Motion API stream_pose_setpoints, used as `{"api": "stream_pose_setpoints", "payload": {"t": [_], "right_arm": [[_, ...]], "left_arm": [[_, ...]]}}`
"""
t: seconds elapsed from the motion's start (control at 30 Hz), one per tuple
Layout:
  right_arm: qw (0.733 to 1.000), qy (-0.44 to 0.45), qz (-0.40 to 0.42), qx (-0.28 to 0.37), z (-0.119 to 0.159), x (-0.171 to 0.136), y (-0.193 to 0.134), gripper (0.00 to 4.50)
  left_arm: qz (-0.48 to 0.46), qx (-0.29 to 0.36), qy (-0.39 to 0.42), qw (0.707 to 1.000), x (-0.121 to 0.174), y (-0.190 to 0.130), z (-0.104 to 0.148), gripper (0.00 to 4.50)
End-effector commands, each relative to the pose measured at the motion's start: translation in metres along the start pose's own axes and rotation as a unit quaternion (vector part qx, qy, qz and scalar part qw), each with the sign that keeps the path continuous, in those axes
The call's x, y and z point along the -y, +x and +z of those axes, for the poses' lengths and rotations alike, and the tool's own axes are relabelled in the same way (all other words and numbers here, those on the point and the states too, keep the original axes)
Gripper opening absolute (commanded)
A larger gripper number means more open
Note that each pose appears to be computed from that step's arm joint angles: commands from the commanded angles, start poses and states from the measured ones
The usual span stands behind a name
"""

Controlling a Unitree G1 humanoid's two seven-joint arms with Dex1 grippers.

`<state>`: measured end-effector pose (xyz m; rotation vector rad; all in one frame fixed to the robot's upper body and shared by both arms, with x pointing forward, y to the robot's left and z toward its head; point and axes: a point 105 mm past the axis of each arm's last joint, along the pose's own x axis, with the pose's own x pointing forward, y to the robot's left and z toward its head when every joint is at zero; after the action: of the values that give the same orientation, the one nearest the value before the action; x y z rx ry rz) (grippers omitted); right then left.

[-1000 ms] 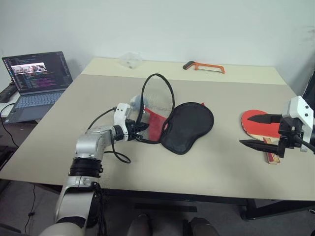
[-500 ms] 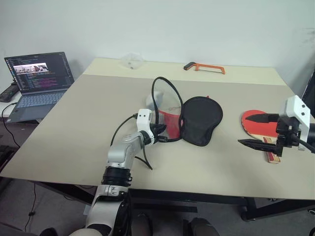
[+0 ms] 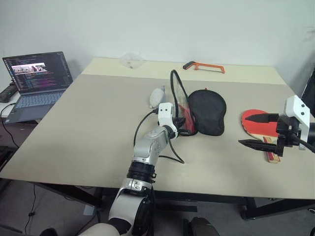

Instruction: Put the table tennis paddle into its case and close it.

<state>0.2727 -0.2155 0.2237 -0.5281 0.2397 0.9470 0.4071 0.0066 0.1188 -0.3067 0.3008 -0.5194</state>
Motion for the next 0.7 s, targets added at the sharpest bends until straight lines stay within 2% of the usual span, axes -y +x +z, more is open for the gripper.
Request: {"api": "stream_pose_setpoints", "payload": {"t": [0.03, 0.47, 0.7], "right_arm": [[1.0, -0.026, -0.018, -0.001, 0.01, 0.005, -0.009, 4.5], [0.999, -0.031, -0.016, -0.004, 0.009, 0.003, -0.008, 4.5], [0.999, -0.034, -0.01, -0.003, 0.011, 0.001, -0.005, 4.5]], "left_arm": [[-0.052, 0.028, -0.02, 0.998, 0.051, 0.01, 0.023, 0.04], [-0.113, -0.031, -0.1, 0.988, 0.11, 0.007, 0.005, 0.04], [-0.172, -0.075, -0.104, 0.977, 0.144, -0.002, -0.004, 0.04]]}}
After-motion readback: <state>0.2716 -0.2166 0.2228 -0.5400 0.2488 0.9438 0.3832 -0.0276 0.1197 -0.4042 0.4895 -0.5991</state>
